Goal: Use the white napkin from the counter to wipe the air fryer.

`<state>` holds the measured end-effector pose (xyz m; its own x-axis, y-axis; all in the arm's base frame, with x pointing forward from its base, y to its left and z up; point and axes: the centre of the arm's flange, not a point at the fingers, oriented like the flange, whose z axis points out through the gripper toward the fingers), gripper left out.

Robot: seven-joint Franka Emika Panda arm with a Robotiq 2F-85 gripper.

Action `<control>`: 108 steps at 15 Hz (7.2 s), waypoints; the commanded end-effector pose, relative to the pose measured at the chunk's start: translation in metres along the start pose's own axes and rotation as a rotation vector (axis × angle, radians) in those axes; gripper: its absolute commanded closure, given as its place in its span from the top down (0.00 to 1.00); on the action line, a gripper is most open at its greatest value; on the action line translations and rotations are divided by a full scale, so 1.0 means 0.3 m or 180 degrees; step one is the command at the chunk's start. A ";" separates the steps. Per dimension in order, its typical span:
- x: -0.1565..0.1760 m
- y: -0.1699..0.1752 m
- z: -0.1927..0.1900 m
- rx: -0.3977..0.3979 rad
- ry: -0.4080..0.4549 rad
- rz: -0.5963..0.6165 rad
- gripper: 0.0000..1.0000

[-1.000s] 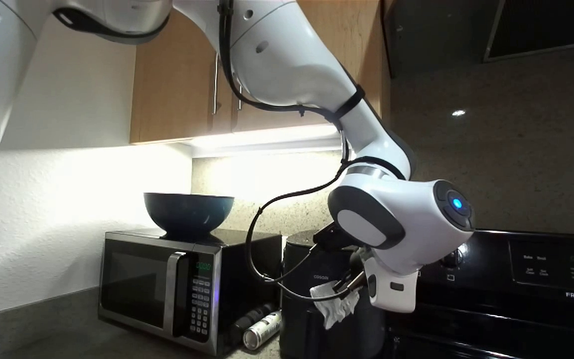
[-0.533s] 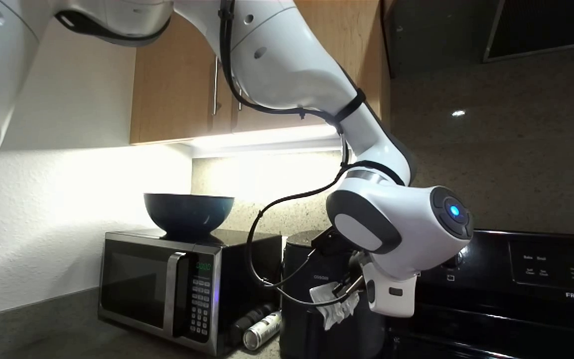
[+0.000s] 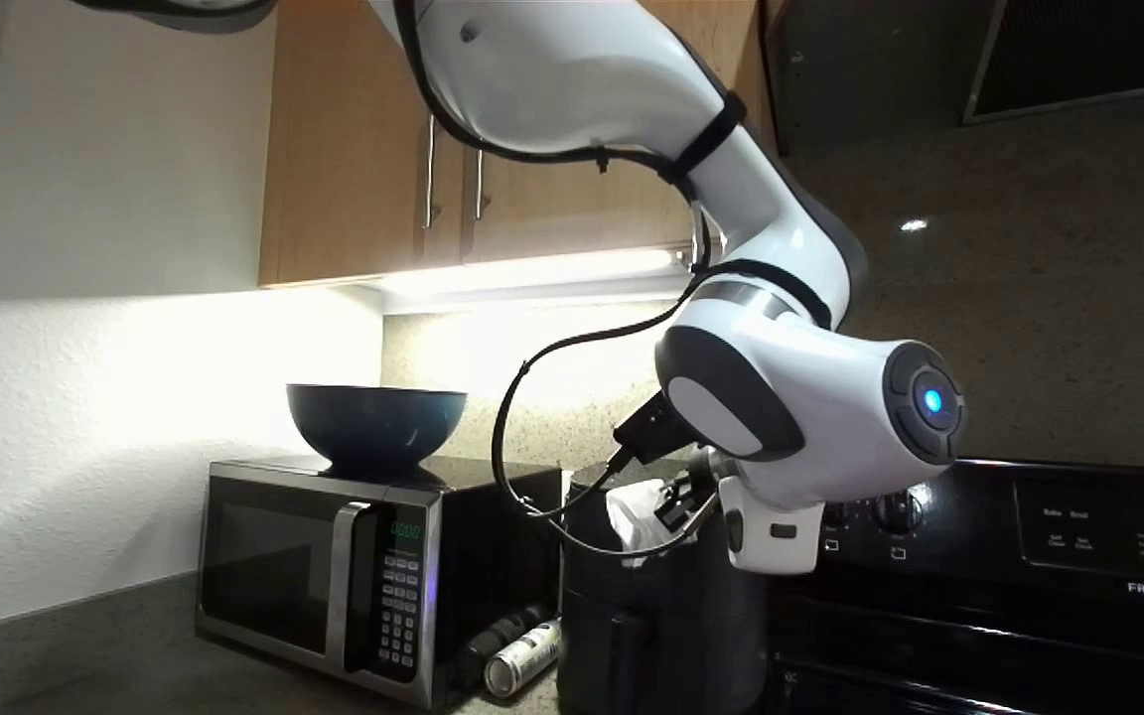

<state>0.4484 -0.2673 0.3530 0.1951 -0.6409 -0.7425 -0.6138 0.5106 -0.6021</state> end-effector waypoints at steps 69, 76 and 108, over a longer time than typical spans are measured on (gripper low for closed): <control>0.046 0.127 0.155 -0.0616 0.0790 -0.0665 0.00; -0.168 0.087 0.021 -0.0477 -0.0241 -0.0799 0.00; 0.159 0.407 -0.136 -0.2640 0.1049 0.0300 0.38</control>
<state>0.3534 -0.2641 0.2581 -0.0327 -0.8064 -0.5904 -0.9954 0.0793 -0.0532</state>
